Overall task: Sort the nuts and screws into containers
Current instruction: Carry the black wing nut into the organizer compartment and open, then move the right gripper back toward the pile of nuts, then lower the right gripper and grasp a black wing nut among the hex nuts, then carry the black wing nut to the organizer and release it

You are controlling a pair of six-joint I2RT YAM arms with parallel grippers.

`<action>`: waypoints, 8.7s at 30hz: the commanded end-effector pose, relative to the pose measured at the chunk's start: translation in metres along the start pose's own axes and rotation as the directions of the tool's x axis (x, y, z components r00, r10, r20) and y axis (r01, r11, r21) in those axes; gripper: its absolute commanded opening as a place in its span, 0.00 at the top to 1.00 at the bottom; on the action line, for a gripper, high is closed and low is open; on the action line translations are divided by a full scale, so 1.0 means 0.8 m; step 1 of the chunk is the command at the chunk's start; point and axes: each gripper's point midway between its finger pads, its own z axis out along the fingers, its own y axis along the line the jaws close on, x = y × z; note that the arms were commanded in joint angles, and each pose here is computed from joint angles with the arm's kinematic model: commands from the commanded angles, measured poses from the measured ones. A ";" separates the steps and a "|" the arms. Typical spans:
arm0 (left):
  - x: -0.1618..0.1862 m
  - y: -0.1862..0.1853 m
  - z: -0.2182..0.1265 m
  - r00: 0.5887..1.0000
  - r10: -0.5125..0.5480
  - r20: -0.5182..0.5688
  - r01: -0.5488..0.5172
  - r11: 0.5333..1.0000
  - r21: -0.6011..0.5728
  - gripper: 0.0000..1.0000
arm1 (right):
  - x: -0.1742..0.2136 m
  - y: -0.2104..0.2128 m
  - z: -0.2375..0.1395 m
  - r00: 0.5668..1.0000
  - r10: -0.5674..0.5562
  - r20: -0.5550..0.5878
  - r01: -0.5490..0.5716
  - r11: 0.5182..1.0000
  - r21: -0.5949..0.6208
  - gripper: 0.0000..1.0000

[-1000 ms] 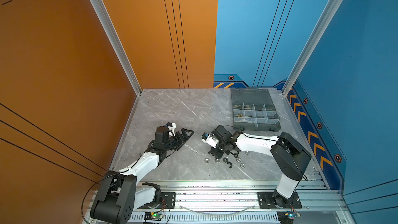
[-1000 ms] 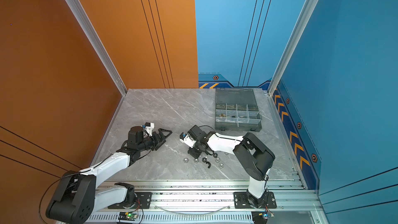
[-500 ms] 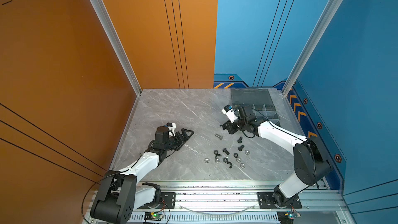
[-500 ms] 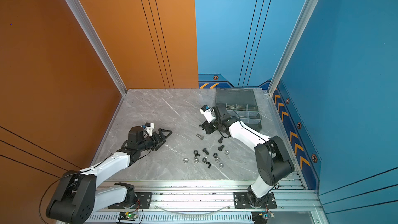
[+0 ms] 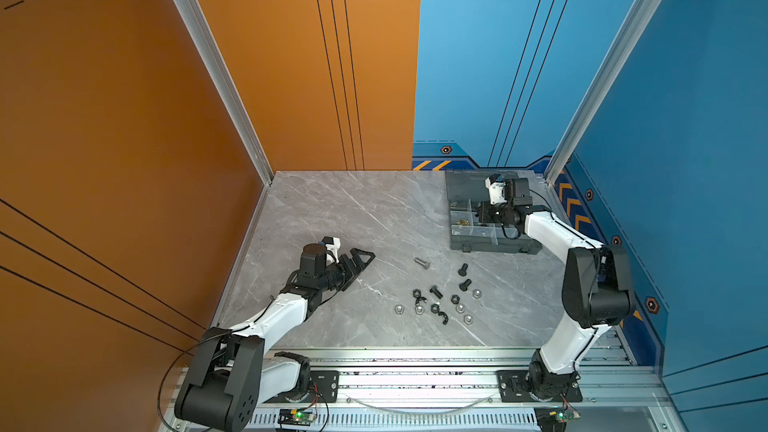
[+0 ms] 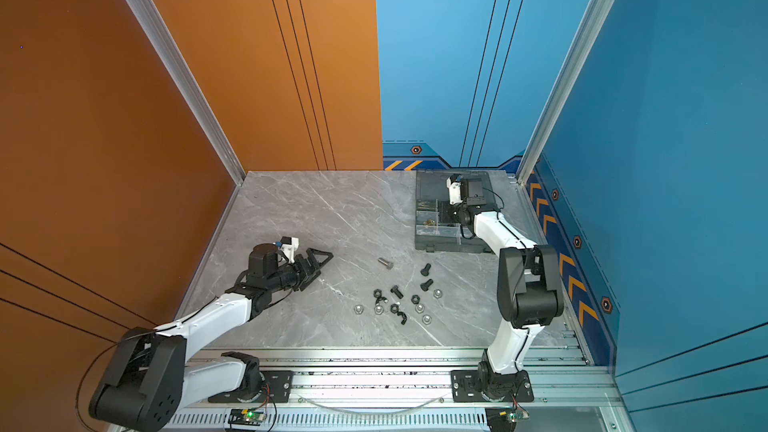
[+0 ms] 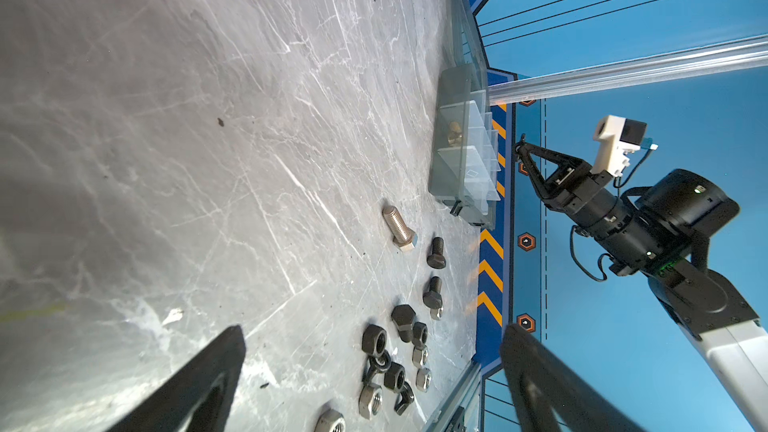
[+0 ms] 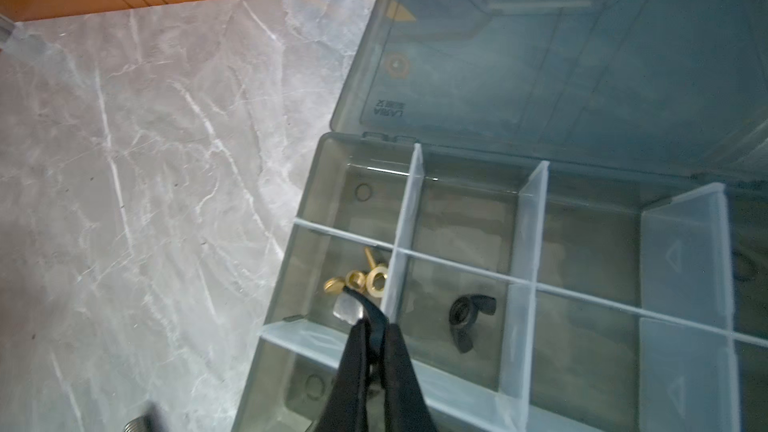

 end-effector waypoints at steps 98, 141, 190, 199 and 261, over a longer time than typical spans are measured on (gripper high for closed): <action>0.001 -0.006 0.000 1.000 0.000 -0.005 0.000 1.000 0.013 0.02 | 0.287 0.242 -0.023 0.450 -0.832 -0.325 0.744 0.550 -0.379 0.56; 0.000 0.003 -0.001 1.000 -0.010 0.000 0.010 1.000 0.007 0.02 | 0.279 0.278 -0.069 0.407 -0.913 -0.032 0.740 0.350 -0.575 0.54; -0.005 0.011 -0.011 0.999 -0.031 0.016 0.031 0.999 0.014 0.02 | 0.322 0.273 -0.046 0.250 -0.960 -0.127 0.754 0.275 -0.596 0.60; -0.006 0.013 -0.013 0.999 -0.033 0.022 0.033 0.999 0.015 0.02 | 0.323 0.274 -0.041 0.239 -0.960 -0.146 0.754 0.279 -0.595 0.63; -0.015 0.004 -0.015 0.999 -0.033 0.042 0.033 0.999 0.012 0.02 | 0.011 0.056 -0.049 0.974 -0.218 -0.068 0.216 0.976 -0.032 1.00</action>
